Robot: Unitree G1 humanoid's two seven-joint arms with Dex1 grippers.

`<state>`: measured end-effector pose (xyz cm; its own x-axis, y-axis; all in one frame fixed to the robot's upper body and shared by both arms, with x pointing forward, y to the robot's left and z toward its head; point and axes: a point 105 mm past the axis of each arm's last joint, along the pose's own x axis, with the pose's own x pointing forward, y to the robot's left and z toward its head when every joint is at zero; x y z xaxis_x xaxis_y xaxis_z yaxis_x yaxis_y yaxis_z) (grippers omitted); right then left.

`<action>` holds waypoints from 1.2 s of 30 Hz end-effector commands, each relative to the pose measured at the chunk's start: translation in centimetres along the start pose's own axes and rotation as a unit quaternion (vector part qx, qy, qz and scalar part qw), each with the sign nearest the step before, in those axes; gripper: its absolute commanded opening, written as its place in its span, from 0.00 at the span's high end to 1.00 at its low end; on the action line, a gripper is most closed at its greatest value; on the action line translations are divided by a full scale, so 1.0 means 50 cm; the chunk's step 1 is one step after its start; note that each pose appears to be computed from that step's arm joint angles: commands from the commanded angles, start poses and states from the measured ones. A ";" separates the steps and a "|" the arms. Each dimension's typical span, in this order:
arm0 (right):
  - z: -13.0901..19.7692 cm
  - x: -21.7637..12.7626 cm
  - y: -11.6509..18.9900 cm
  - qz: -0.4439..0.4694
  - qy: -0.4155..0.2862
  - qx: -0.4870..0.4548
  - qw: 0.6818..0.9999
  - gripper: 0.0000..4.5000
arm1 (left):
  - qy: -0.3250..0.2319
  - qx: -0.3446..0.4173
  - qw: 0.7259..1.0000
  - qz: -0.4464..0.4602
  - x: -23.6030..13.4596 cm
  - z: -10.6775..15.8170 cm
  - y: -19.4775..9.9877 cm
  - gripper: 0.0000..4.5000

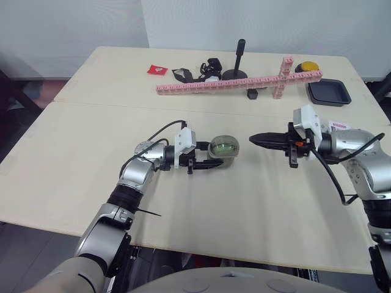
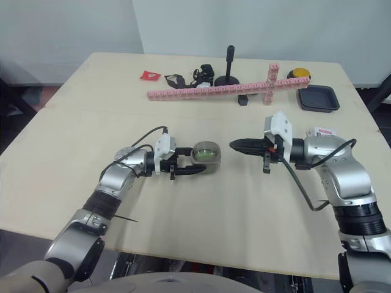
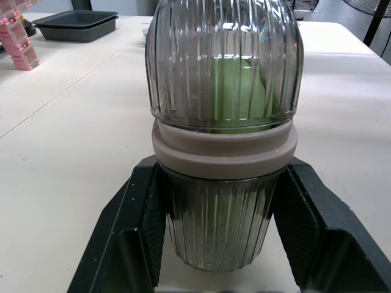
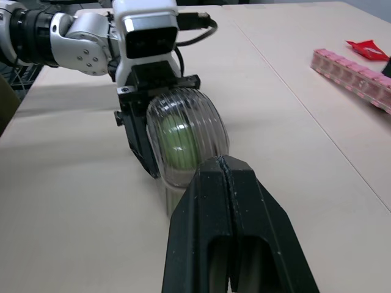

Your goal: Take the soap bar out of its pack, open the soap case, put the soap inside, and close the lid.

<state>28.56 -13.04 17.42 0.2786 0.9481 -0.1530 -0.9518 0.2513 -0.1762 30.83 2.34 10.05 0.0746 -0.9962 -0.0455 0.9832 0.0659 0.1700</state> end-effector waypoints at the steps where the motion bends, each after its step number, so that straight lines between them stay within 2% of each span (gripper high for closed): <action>1: 0.032 0.012 0.009 0.015 -0.017 -0.023 0.999 0.99 | -0.015 0.018 1.000 0.005 -0.005 0.021 0.004 0.56; 6: 0.017 0.023 0.014 0.025 0.005 -0.028 0.999 0.99 | -0.015 0.019 1.000 0.005 -0.004 0.022 0.004 0.56; 19: 0.026 0.047 0.006 0.024 0.000 -0.038 0.999 0.99 | -0.014 0.021 1.000 0.006 -0.004 0.021 0.002 0.56; 36: -0.017 0.063 0.021 0.046 0.045 -0.043 0.997 0.99 | -0.009 0.023 1.000 0.008 -0.005 0.020 0.005 0.56</action>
<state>28.86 -10.34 16.83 0.2308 0.9489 -0.2154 -0.9522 0.1748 -0.2504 30.85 2.59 10.01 0.0871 -0.9950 -0.0490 0.9816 0.0773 0.1747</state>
